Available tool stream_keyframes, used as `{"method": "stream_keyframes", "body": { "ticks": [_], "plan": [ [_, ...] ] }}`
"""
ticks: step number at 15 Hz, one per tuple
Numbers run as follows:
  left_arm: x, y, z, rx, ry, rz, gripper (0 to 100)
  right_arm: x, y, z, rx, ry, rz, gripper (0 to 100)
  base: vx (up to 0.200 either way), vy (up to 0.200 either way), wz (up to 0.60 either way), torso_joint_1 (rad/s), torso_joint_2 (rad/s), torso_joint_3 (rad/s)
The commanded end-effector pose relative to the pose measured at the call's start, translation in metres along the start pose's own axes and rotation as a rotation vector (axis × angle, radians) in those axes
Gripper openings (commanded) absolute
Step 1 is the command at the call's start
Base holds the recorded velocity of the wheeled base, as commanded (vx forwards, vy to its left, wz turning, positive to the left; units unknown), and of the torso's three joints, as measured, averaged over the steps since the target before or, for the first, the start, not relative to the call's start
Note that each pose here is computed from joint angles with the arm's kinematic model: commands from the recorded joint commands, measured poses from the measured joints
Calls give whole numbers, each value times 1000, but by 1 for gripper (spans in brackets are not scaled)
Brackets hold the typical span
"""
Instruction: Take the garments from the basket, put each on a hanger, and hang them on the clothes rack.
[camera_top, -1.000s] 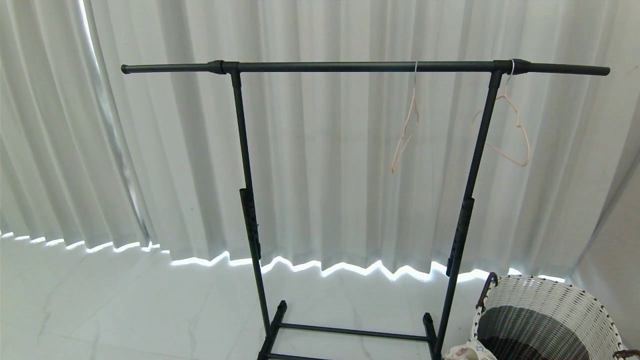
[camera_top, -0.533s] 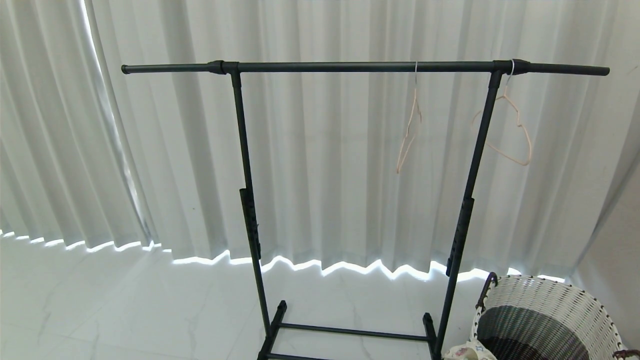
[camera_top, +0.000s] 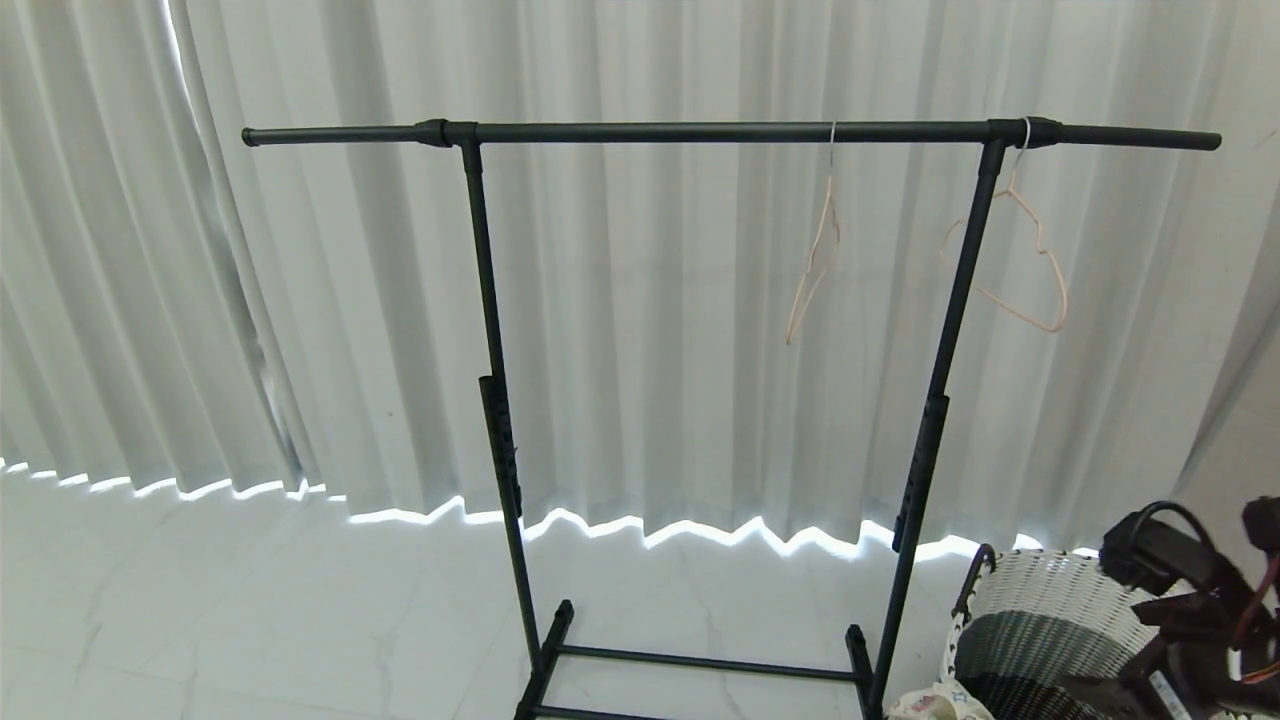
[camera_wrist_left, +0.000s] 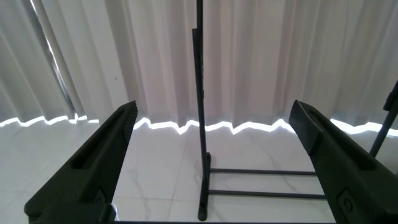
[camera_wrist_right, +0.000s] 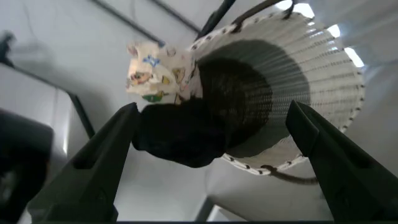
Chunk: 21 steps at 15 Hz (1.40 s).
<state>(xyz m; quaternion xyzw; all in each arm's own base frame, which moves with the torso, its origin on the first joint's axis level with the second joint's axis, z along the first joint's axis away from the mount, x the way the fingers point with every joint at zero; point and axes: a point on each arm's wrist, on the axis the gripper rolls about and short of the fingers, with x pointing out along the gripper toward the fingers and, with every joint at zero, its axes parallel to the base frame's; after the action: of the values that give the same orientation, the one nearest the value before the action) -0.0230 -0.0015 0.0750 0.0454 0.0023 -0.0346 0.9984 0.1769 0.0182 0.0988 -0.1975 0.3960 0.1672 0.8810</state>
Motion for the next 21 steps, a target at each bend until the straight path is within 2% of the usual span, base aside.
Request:
{"method": "stream_keyframes", "body": {
  "ticks": [1, 3, 5, 8, 11, 14, 17, 21],
  "plan": [
    [0, 0, 0, -10, 2, 0, 100, 50, 14, -34, -65, 213, 99, 100, 0, 0, 0, 0, 0, 0],
    [0, 0, 0, -22, 2, 0, 100, 55, 18, -45, -107, 252, 83, 100, 0, 0, 0, 0, 0, 0],
    [0, 0, 0, -22, 2, 0, 100, 65, 21, -50, -162, 293, 117, 100, 0, 0, 0, 0, 0, 0],
    [0, 0, 0, -22, 2, 0, 100, 86, 29, -49, -218, 277, 131, 100, 0, 0, 0, 0, 0, 0],
    [0, 0, 0, -22, 2, 0, 100, 89, 36, -46, -253, 262, 141, 100, 0, 0, 0, 0, 0, 0],
    [0, 0, 0, -22, 2, 0, 100, 98, 41, -47, -276, 285, 163, 100, 0, 0, 0, 0, 0, 0],
    [0, 0, 0, -22, 2, 0, 100, 109, 39, -49, -292, 333, 62, 100, 0, 0, 0, 0, 0, 0],
    [0, 0, 0, -22, 2, 0, 100, 112, 40, -50, -302, 352, 37, 100, 0, 0, 0, 0, 0, 0]
  ]
}}
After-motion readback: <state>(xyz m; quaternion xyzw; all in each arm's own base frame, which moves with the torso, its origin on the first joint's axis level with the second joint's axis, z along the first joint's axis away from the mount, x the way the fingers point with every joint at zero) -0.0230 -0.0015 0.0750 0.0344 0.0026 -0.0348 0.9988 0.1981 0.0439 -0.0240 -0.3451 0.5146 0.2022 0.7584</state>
